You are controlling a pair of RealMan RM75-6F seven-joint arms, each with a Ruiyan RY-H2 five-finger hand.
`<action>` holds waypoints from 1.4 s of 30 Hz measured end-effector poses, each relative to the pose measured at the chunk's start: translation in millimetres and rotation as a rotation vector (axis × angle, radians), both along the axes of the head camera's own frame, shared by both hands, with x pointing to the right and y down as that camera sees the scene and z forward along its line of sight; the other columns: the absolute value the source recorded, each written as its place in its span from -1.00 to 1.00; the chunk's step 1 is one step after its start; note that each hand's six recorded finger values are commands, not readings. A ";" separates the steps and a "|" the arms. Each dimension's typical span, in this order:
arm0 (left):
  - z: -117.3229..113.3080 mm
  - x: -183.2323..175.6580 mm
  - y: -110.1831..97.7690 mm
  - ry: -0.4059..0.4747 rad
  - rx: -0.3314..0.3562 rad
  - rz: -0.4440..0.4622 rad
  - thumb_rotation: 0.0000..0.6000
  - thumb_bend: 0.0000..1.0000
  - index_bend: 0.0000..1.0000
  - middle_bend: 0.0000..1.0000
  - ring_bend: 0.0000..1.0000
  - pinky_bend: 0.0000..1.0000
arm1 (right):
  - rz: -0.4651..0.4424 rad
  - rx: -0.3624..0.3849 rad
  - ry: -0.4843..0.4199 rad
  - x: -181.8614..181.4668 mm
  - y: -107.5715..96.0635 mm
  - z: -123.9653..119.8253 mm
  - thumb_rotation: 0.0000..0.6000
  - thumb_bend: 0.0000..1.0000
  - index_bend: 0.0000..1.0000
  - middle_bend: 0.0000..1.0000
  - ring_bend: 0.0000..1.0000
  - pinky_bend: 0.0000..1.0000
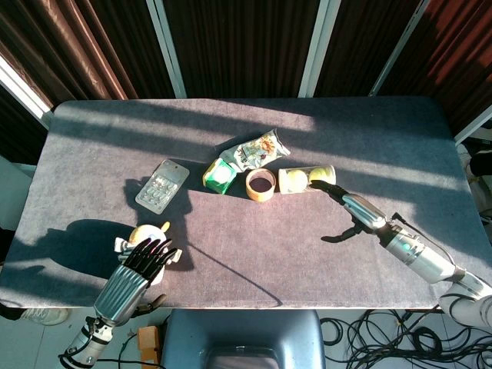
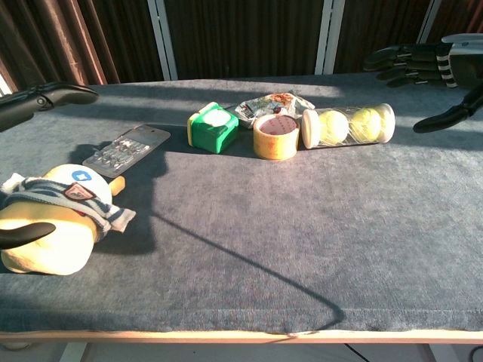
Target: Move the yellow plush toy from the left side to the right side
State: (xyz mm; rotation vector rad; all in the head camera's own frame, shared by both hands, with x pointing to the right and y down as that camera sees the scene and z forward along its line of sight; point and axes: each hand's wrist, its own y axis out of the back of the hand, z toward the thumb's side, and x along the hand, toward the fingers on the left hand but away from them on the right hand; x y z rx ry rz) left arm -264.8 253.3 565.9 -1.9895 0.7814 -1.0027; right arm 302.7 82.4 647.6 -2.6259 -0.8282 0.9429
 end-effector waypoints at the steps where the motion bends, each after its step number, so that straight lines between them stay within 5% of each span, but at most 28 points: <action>1: 0.4 0.3 0.0 -0.001 0.001 0.001 1.00 -0.54 -1.00 -1.00 -0.95 -0.84 | -0.001 -0.002 0.000 -0.5 0.0 0.4 1.00 -1.00 -0.97 -1.00 -1.00 -1.00; 23: 23.7 -8.3 2.9 -0.059 -0.048 -0.025 1.00 -0.54 -1.00 -1.00 -0.96 -0.80 | 0.040 0.062 0.014 14.7 -6.2 -11.3 1.00 -1.00 -0.97 -1.00 -1.00 -1.00; 32: 60.0 -20.3 -0.7 -0.171 -0.129 -0.067 1.00 -0.54 -1.00 -1.00 -1.00 -0.77 | 0.078 0.190 0.068 39.5 -6.9 -29.6 1.00 -1.00 -0.97 -1.00 -1.00 -1.00; 42: 82.6 -34.0 -0.1 -0.267 -0.219 -0.081 1.00 -0.54 -1.00 -1.00 -1.00 -0.76 | 0.049 0.382 0.200 63.7 32.1 -65.1 1.00 -1.00 -0.97 -1.00 -1.00 -1.00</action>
